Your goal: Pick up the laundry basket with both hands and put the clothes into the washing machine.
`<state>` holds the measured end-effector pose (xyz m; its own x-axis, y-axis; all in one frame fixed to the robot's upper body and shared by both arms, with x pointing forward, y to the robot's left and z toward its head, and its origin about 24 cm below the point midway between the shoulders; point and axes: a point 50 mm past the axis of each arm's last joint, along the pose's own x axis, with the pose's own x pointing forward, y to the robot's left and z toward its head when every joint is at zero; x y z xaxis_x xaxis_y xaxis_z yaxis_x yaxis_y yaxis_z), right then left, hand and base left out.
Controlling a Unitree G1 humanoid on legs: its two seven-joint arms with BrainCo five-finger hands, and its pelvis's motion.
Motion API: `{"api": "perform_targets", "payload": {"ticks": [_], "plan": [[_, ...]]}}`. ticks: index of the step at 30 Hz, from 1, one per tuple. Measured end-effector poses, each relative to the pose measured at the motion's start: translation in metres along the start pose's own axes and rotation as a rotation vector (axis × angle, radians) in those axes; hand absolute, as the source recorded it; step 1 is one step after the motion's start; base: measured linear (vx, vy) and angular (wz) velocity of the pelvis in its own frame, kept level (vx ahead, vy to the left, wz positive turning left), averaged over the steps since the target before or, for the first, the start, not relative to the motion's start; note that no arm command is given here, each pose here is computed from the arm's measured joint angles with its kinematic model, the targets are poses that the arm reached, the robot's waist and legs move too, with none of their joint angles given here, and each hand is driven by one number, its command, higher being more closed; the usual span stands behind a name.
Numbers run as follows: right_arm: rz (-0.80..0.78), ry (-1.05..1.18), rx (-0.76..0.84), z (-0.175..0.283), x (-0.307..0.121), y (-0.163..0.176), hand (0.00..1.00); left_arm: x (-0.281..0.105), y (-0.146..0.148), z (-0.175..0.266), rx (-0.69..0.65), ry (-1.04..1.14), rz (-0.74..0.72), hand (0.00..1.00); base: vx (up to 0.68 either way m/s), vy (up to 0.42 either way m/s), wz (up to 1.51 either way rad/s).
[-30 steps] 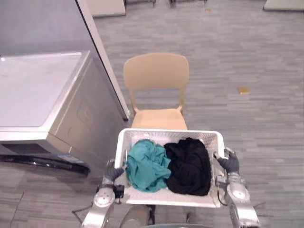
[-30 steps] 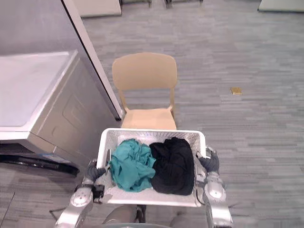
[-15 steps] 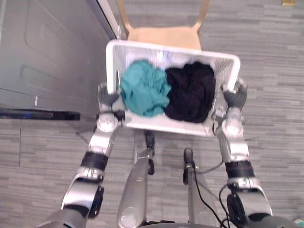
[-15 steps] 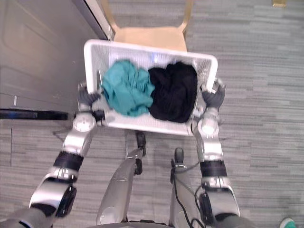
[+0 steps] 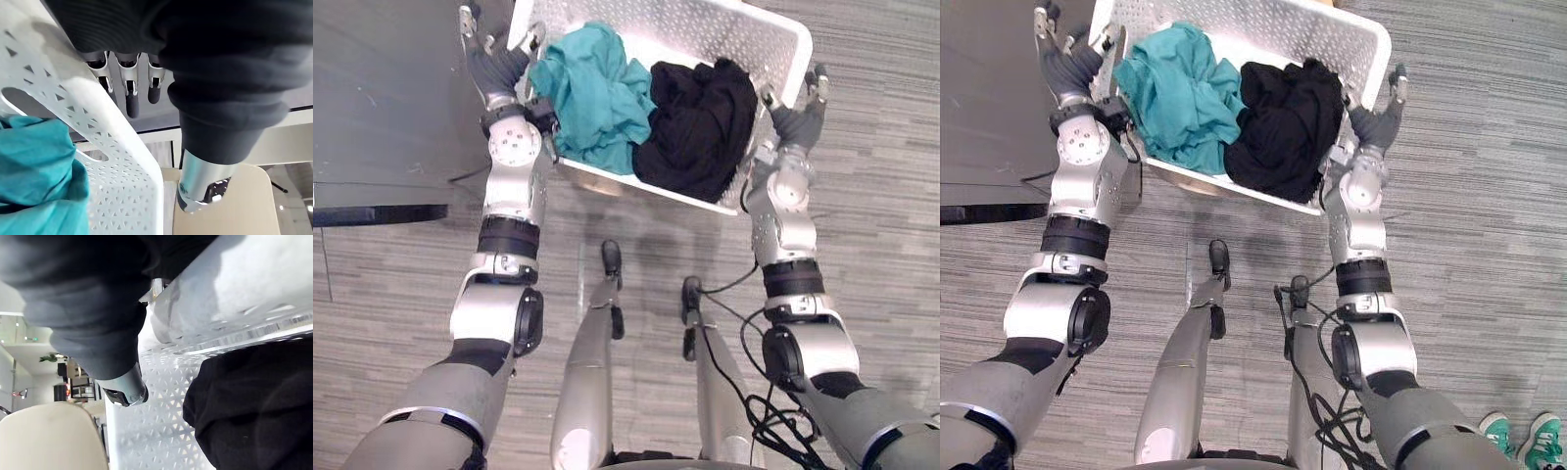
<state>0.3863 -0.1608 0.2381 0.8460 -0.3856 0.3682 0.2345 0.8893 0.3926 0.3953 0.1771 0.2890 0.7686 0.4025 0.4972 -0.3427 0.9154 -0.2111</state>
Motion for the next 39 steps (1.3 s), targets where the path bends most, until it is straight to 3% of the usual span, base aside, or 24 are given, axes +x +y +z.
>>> {"api": "perform_targets", "payload": {"ticks": [9, 13, 16, 21, 27, 32, 35, 39], "plan": [[0.058, 0.017, 0.029, -0.004, -0.001, -0.003, 0.00, -0.003, 0.040, -0.030, 0.091, 0.080, 0.061, 0.00, 0.00, -0.024, 0.01], [0.063, -0.068, 0.011, 0.003, -0.019, -0.032, 0.00, -0.026, 0.075, -0.060, 0.159, 0.143, 0.093, 0.00, 0.00, 0.000, 0.00], [0.025, -0.159, -0.049, 0.011, -0.044, -0.074, 0.00, -0.062, 0.110, -0.073, 0.214, 0.139, 0.117, 0.00, -0.01, 0.002, 0.10], [-0.060, -0.118, -0.207, -0.004, -0.086, -0.131, 0.00, -0.123, 0.138, -0.091, 0.180, 0.184, 0.162, 0.00, -0.03, -0.021, 0.20], [-0.066, 0.161, -0.397, -0.052, -0.149, -0.177, 0.00, -0.207, 0.147, -0.134, 0.136, 0.450, 0.095, 0.00, 0.01, -0.031, 0.21], [-0.112, 0.614, -0.504, -0.121, -0.227, -0.217, 0.00, -0.297, 0.162, -0.187, 0.176, 0.853, 0.001, 0.00, 0.12, -0.032, 0.19], [-0.095, 0.818, -0.509, -0.149, -0.264, -0.221, 0.00, -0.344, 0.173, -0.206, 0.209, 1.072, -0.025, 0.00, 0.08, -0.016, 0.09], [-0.091, 0.950, -0.504, -0.164, -0.289, -0.227, 0.00, -0.376, 0.183, -0.212, 0.267, 1.207, -0.055, 0.00, 0.03, -0.018, 0.08]]}}
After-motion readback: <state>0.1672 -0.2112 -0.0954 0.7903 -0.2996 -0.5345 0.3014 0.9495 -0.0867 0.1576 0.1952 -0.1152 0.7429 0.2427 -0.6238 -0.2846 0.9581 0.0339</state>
